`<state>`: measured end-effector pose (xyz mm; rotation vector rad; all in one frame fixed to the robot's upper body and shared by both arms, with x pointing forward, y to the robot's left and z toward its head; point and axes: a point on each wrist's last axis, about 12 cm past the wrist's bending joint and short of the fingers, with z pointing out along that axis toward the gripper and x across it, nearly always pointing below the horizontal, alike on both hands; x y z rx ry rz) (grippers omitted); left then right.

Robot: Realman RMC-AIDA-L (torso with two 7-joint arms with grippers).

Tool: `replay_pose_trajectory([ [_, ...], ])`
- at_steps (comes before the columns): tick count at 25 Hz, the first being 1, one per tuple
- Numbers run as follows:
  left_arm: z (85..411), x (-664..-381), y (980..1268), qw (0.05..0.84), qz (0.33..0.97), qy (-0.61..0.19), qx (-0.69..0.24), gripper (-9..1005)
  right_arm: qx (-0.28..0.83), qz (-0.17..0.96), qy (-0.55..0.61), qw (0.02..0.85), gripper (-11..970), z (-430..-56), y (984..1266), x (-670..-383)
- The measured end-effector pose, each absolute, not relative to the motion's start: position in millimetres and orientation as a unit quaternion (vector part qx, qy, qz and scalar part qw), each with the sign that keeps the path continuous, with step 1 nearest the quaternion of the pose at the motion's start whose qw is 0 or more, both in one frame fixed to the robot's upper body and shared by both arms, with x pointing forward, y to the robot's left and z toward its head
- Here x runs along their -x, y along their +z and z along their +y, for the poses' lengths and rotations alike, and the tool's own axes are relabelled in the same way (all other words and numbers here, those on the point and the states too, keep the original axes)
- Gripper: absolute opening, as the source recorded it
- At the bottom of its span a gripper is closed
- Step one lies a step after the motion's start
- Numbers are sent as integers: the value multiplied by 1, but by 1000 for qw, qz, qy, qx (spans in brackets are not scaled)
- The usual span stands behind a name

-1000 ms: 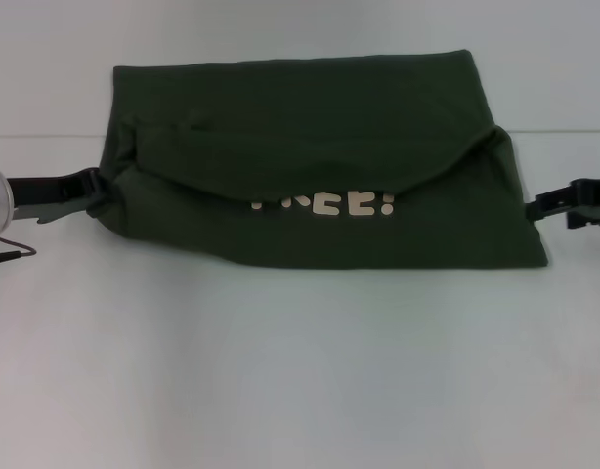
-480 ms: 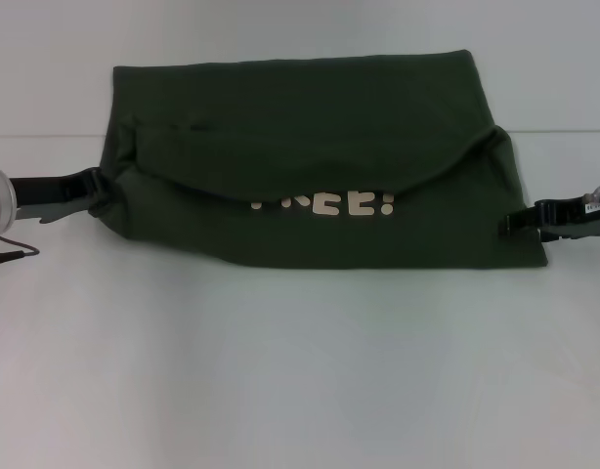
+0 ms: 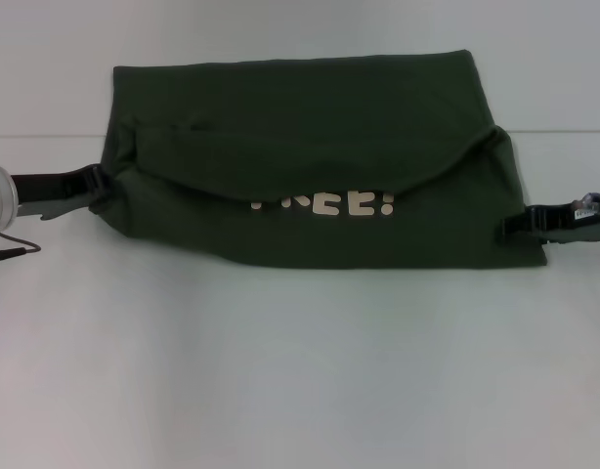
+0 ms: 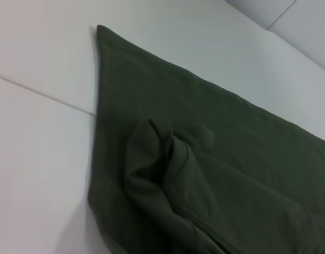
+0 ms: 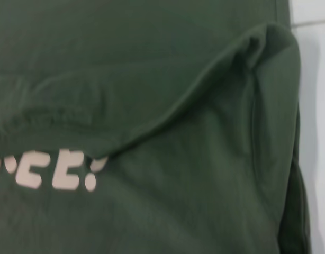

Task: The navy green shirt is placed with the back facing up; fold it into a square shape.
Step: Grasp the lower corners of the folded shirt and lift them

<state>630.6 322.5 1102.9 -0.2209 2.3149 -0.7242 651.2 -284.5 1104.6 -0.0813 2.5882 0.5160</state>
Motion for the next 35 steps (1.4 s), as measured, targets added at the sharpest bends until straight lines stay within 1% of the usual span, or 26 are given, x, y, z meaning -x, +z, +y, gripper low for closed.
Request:
replay_pose_trajectory([
  [5, 323, -631, 1103, 347, 892, -279, 85, 21, 23, 947, 194, 254, 583, -287, 1108, -652],
  [10, 323, -631, 1103, 347, 892, -277, 86, 23, 25, 947, 191, 256, 348, -287, 1109, -654],
  [21, 323, -630, 1103, 346, 892, -278, 86, 23, 22, 948, 191, 252, 111, -289, 1106, -652],
  [24, 324, -626, 1103, 331, 896, -287, 76, 24, 24, 949, 197, 244, 10, -293, 1109, -649],
  [29, 333, -608, 1107, 272, 904, -327, 52, 24, 42, 951, 218, 214, 11, -304, 1122, -637],
  [31, 341, -593, 1112, 244, 903, -352, 39, 24, 43, 952, 226, 204, 11, -311, 1126, -631],
  [32, 341, -593, 1112, 244, 903, -352, 39, 24, 42, 952, 228, 201, 11, -315, 1128, -629],
  [35, 346, -576, 1116, 216, 901, -376, 23, 24, 45, 953, 246, 171, 11, -324, 1129, -616],
])
